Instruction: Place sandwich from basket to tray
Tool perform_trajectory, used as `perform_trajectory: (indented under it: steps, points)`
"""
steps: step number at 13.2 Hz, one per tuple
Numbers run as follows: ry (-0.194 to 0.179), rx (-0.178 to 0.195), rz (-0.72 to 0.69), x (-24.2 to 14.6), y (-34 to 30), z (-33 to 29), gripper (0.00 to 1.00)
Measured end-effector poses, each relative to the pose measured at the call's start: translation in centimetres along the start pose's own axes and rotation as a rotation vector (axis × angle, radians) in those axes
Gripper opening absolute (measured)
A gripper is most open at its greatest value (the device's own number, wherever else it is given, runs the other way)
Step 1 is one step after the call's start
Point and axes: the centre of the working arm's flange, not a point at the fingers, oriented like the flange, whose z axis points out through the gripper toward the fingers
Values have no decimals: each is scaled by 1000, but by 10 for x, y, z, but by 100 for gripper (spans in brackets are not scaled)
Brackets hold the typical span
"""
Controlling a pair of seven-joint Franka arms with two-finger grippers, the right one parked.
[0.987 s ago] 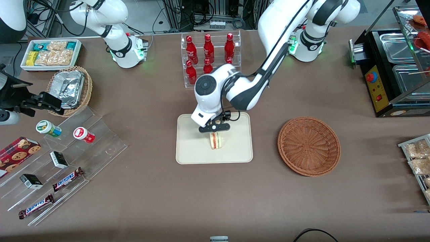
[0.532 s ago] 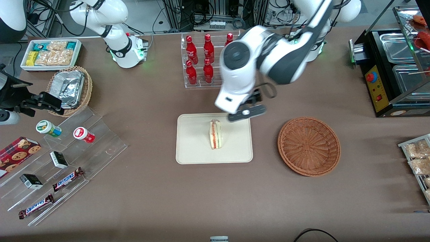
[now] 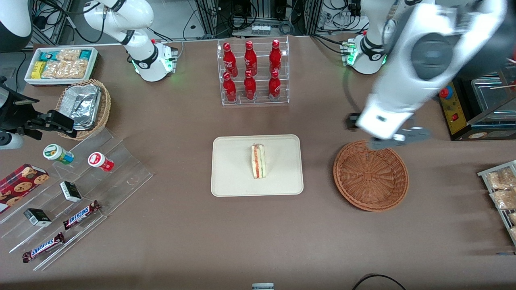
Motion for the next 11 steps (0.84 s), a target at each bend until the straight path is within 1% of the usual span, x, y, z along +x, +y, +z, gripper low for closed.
perform_trajectory:
  steps: [3, 5, 6, 8, 11]
  points:
    - [-10, -30, 79, 12, -82, -4, 100]
    - [-25, -49, 141, 5, -121, 1, 100]
    - [-24, -51, 167, -1, -132, 5, 100]
    - [8, -59, 174, -15, -149, 16, 100]
    - [36, -74, 148, -27, -172, 12, 100]
